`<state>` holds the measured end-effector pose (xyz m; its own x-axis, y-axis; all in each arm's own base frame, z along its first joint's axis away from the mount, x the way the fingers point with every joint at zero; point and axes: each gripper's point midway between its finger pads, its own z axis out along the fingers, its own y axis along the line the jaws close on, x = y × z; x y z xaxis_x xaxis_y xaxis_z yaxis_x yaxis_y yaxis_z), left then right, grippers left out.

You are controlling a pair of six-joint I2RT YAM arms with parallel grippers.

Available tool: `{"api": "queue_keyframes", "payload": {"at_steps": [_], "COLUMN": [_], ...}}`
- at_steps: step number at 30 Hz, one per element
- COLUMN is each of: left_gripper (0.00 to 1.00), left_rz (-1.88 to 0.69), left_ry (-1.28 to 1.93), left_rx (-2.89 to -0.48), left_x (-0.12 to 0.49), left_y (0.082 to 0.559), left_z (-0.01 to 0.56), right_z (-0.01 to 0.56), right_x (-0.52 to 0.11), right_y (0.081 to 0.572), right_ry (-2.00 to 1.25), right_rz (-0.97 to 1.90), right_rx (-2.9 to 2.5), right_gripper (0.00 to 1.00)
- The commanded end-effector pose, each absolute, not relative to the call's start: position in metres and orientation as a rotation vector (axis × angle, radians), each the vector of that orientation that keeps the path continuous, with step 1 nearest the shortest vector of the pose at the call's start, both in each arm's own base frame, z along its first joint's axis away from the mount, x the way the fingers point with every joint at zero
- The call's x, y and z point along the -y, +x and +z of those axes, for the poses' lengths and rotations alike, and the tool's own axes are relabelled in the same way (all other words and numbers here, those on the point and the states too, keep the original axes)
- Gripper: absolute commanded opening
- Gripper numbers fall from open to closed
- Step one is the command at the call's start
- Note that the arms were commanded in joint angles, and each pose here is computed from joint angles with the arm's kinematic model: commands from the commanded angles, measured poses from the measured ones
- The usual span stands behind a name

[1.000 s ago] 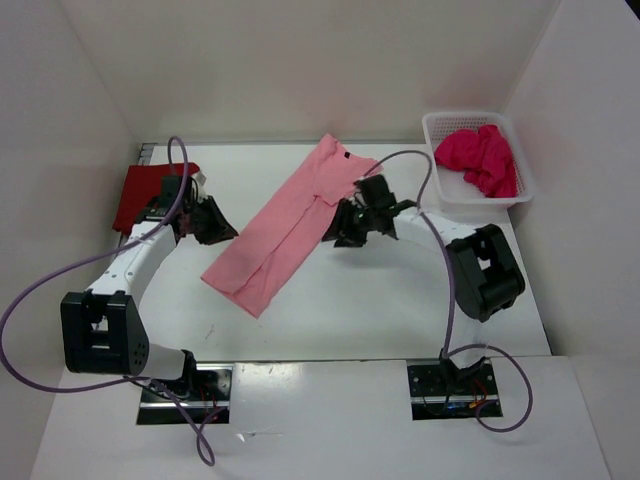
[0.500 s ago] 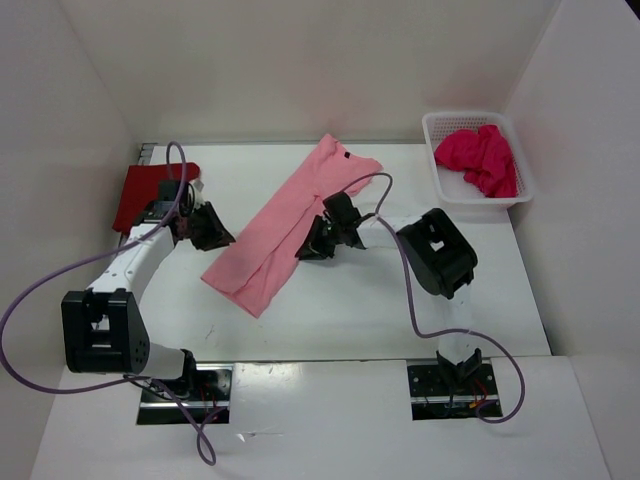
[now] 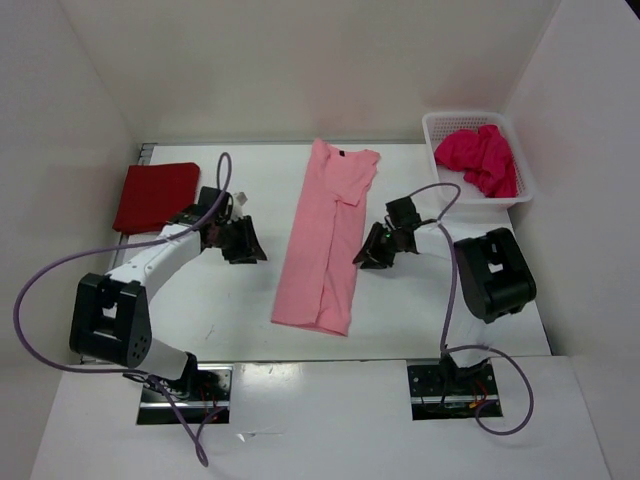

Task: Fold and stack the t-shirts
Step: Rotate the tshirt 85 degrees, then grab the bottom of the folded rectangular tshirt with both arms

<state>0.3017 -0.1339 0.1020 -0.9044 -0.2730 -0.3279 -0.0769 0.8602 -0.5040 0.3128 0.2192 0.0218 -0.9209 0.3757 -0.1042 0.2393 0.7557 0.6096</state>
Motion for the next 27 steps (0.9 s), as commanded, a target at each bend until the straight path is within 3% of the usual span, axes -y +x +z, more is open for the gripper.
{"api": "queue_keyframes", "payload": {"at_steps": [1,3,6,15,22,27], "left_gripper": [0.43,0.45,0.49,0.58,0.54,0.49], "left_rz": [-0.788,-0.806,-0.808,-0.704,-0.742,-0.732], "left_ry": [-0.129,-0.098,-0.022,-0.077,-0.110,-0.111], "left_rx": [-2.716,-2.774,-2.877,-3.037,-3.072,-3.070], "left_x": [0.166,0.175,0.187,0.181,0.183,0.185], "left_y": [0.285,0.273,0.242,0.197,0.189,0.190], "left_z": [0.088,0.077,0.057,0.032,0.025,0.024], "right_z": [0.023,0.029,0.033,0.040,0.026,0.016], "right_x": [-0.184,-0.181,-0.171,-0.215,-0.237,-0.239], "right_y": [0.285,0.278,0.249,0.162,0.139,0.134], "right_ry": [0.429,0.428,0.533,0.571,0.526,0.542], "right_rz": [0.792,0.784,0.789,1.013,1.042,1.035], "right_rx": [-2.803,-2.791,-2.773,-2.846,-2.918,-2.927], "right_gripper": [0.39,0.51,0.53,0.53,0.52,0.42]}}
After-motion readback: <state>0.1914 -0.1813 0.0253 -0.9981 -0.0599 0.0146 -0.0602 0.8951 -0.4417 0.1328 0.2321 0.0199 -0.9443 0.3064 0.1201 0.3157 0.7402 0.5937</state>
